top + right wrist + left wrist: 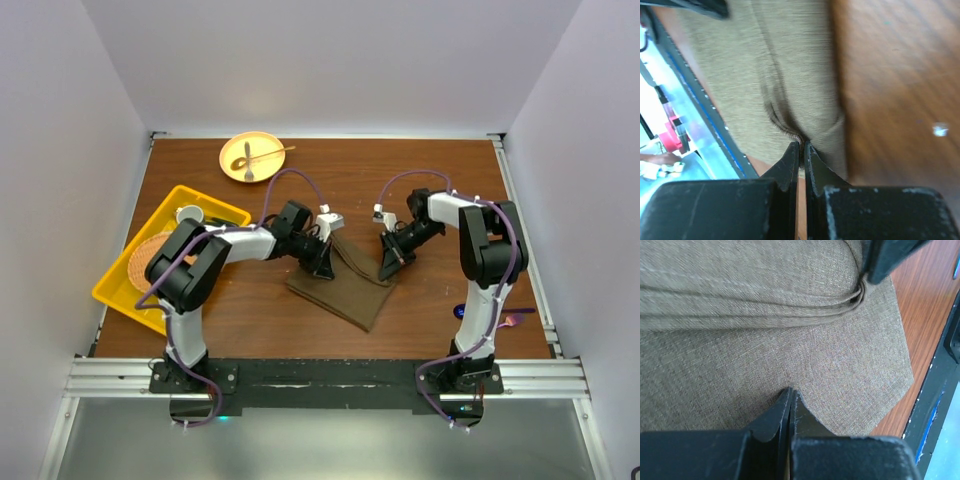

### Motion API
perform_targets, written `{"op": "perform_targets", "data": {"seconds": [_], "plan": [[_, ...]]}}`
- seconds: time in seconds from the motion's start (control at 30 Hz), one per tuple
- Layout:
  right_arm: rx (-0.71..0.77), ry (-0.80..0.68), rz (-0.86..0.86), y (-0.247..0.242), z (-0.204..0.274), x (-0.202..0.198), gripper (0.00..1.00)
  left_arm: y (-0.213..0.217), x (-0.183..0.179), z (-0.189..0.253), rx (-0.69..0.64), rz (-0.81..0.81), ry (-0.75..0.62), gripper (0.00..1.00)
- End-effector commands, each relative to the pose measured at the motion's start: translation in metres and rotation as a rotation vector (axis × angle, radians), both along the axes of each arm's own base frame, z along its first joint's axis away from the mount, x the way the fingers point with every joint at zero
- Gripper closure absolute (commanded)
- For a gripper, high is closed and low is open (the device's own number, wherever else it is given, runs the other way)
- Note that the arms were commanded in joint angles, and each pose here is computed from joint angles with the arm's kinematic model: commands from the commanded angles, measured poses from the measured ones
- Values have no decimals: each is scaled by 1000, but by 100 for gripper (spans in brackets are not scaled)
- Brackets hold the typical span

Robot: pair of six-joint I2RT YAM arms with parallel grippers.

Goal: Fold the napkin into a case and place the utensils inside
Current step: Fold the lower triangle-folded napkin at the center of the board.

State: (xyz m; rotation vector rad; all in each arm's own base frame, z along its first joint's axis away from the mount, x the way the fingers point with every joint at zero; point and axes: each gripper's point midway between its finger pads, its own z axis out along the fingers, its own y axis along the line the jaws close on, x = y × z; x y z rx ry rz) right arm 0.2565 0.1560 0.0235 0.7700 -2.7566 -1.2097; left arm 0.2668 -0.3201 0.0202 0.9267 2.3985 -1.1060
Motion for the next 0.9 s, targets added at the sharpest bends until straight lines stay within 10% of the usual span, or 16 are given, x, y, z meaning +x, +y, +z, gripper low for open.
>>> {"op": "perform_targets", "data": {"seconds": [0.0,0.2,0.43,0.57,0.87], "plan": [[-88,-94,46,-14,-10,23,100,23,11,21,-50,86,-32,94],[-166,-183,145,-29,-22,36,100,41,49,83,-142,50,-327,58],[-196,-269,236,-37,-24,60,100,52,86,108,0,-363,-947,43],[-182,-288,265,-37,-19,60,100,45,93,84,37,-601,-1011,34],[-172,-305,272,-37,-14,53,100,12,122,77,9,-710,-1007,60]]}}
